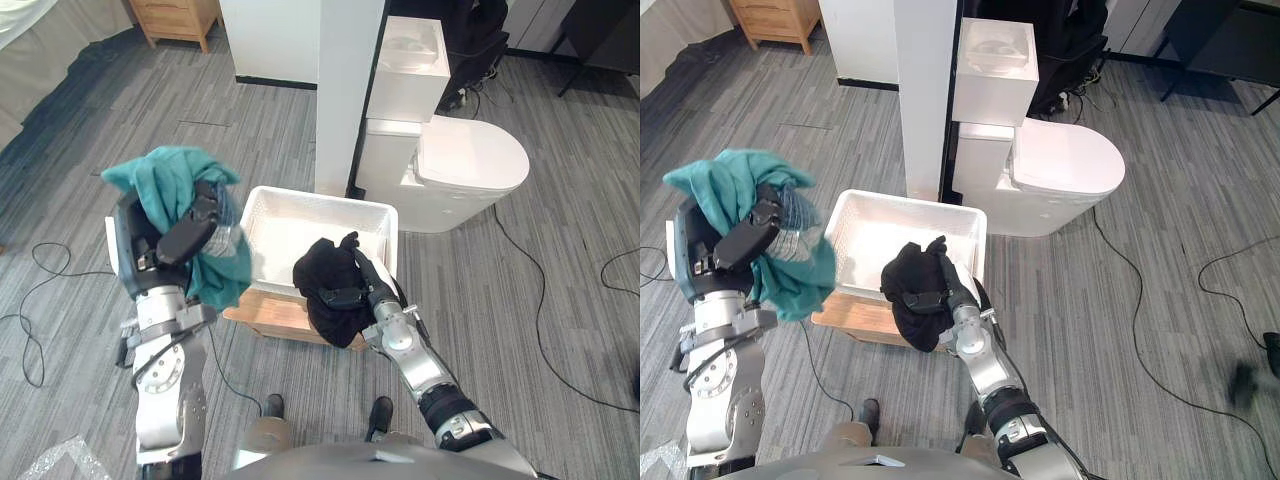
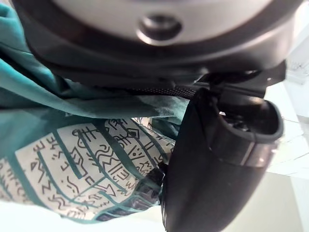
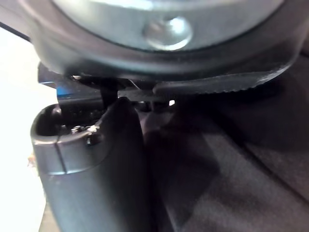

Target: Tidy up the quilt and then pick up the clothes from the bed and put them into the laundry hamper

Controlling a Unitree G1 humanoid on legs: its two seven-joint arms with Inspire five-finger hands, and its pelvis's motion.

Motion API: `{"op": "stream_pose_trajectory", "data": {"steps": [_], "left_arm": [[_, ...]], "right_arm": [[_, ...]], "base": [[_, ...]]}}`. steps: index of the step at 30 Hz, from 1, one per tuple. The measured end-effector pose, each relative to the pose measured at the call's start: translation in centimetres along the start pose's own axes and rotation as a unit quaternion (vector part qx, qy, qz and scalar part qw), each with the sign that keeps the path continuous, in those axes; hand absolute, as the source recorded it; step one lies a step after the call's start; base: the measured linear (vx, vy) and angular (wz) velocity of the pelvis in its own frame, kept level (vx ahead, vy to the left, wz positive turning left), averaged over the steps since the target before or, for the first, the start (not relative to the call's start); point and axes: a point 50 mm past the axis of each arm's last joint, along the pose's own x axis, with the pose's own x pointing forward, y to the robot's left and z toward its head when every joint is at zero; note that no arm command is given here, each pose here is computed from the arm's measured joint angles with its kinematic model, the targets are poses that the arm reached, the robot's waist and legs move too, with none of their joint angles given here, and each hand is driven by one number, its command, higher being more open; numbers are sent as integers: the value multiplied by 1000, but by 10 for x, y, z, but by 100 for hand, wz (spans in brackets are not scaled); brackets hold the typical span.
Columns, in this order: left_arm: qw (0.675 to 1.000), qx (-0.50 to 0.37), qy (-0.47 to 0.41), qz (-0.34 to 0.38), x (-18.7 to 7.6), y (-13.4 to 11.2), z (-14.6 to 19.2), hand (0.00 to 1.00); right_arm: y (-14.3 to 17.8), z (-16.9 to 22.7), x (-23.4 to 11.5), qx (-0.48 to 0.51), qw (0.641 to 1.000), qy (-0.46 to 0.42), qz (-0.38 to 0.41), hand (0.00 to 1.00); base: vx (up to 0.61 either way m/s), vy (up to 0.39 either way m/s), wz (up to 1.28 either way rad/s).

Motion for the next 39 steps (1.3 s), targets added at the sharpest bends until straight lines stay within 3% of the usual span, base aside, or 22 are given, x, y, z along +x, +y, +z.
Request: {"op": "stream_pose_trajectory", "data": {"steps": [9, 14, 21, 28, 32, 39], "left_arm": [[998, 9, -13, 53, 6, 12, 2, 0], [994, 90, -30, 62, 7, 23, 7, 0], [987, 136, -37, 82, 7, 36, 12, 0], [975, 220, -9, 30, 5, 12, -5, 0], [970, 243, 9, 27, 11, 10, -17, 0], [952, 300, 40, 41, 27, 16, -36, 0]], "right_arm": [[-30, 45, 11, 11, 995, -80, -63, 100], [-64, 70, 2, 21, 982, -142, -124, 100], [-92, 44, -15, 71, 973, -111, -187, 100], [-96, 48, -21, 93, 968, -124, -195, 100], [-104, 51, -27, 97, 961, -135, -221, 100], [-114, 22, -42, 111, 955, -91, -258, 100]], "base": [[-16, 12, -14], [-56, -2, -26], [-44, -11, -22], [-13, -21, -19], [-22, -8, -22], [-27, -9, -26]]}}
